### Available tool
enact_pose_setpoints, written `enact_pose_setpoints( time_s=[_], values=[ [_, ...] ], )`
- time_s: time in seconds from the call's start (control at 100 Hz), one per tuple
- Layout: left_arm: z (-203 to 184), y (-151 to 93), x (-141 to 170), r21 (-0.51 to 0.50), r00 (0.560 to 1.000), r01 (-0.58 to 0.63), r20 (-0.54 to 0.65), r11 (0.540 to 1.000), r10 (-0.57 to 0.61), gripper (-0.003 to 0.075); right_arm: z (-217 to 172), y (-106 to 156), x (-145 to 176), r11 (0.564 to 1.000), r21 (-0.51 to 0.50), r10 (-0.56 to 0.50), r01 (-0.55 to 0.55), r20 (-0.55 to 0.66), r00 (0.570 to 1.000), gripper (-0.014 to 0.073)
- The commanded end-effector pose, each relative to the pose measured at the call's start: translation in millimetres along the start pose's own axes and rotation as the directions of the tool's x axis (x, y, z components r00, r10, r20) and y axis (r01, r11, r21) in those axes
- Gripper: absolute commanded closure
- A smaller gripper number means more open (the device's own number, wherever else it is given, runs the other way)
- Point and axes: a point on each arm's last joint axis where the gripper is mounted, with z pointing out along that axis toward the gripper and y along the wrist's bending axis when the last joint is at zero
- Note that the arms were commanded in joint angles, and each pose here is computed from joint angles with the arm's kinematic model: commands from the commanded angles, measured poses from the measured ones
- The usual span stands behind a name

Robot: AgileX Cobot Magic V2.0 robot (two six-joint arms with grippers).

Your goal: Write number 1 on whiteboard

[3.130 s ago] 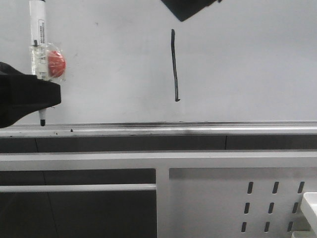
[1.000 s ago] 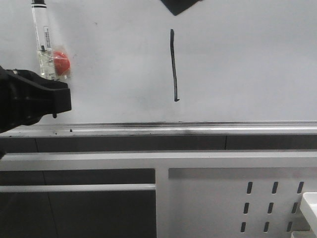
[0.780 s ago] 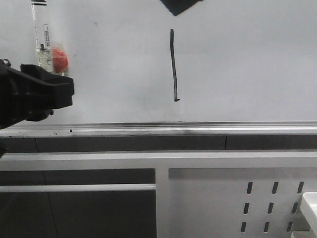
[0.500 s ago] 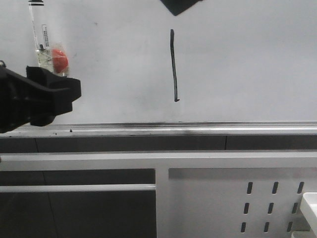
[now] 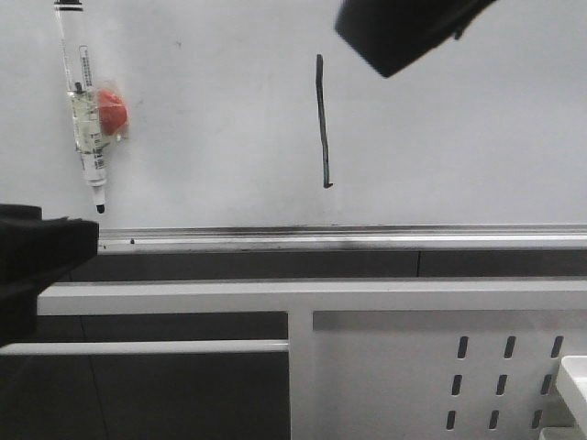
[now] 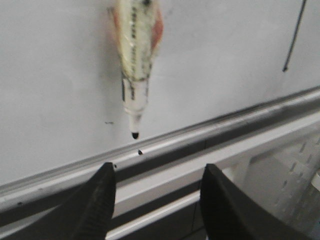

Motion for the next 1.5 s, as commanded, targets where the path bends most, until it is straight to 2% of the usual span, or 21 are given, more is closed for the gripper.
enact_pose_setpoints(
  time_s=[0.0,0.02,0.16,0.27,0.39,0.56,0.83,0.99,1.06,1.26,1.34,1.41,1.49],
  values=[
    [-8,-6,-21,0.071,0.973,-0.001,0.23,0.997,-0.015,0.0458,-13,-3,-9,1.0,0.017,0.005,-0.006,0.066,0.998,0.0617],
    [-9,-6,-19,0.084,0.974,-0.009,0.224,0.996,-0.01,0.0489,-14,-2,-8,1.0,0.015,0.005,-0.006,0.06,0.998,0.0677],
    [-15,-10,-13,0.137,0.98,-0.031,0.199,0.99,0.003,0.0742,-24,-1,-5,0.999,0.023,0.032,-0.035,0.108,0.994,0.0659],
    [-17,-10,-11,0.156,0.982,0.02,0.181,0.988,-0.048,0.074,-40,1,1,0.998,0.053,0.033,-0.046,0.219,0.975,0.0659],
    [-17,-9,-11,0.161,0.981,0.061,0.175,0.985,-0.089,0.074,-66,6,16,0.994,0.093,0.021,-0.06,0.371,0.929,0.0653],
    [-17,-9,-11,0.161,0.981,0.061,0.175,0.985,-0.089,0.074,-86,17,53,0.99,0.115,0.017,-0.08,0.467,0.884,0.0643],
    [-16,-10,-11,0.163,0.982,0.056,0.17,0.985,-0.084,0.074,-91,26,113,0.969,0.17,0.075,-0.18,0.489,0.869,0.0643],
    [2,-13,-15,0.109,0.993,-0.041,0.112,0.993,0.028,0.074,-93,27,133,0.958,0.219,0.059,-0.185,0.48,0.875,0.0643],
    [16,-18,-23,0.11,0.993,-0.067,0.101,0.992,0.056,0.074,-93,27,136,0.958,0.22,0.066,-0.187,0.464,0.884,0.0643],
    [41,-34,-59,0.16,0.993,-0.06,0.108,0.985,0.043,0.074,-92,27,137,0.958,0.22,0.071,-0.187,0.448,0.891,0.0645],
    [41,-37,-72,0.174,0.996,-0.071,0.069,0.982,0.06,0.074,-91,28,139,0.958,0.22,0.078,-0.187,0.427,0.901,0.0645],
    [36,-38,-86,0.187,0.991,-0.125,0.062,0.974,0.115,0.074,-91,28,141,0.958,0.216,0.087,-0.189,0.411,0.908,0.0645],
    [23,-38,-103,0.201,0.99,-0.135,0.069,0.97,0.123,0.074,-90,28,141,0.959,0.209,0.093,-0.192,0.408,0.908,0.0645]
  ],
)
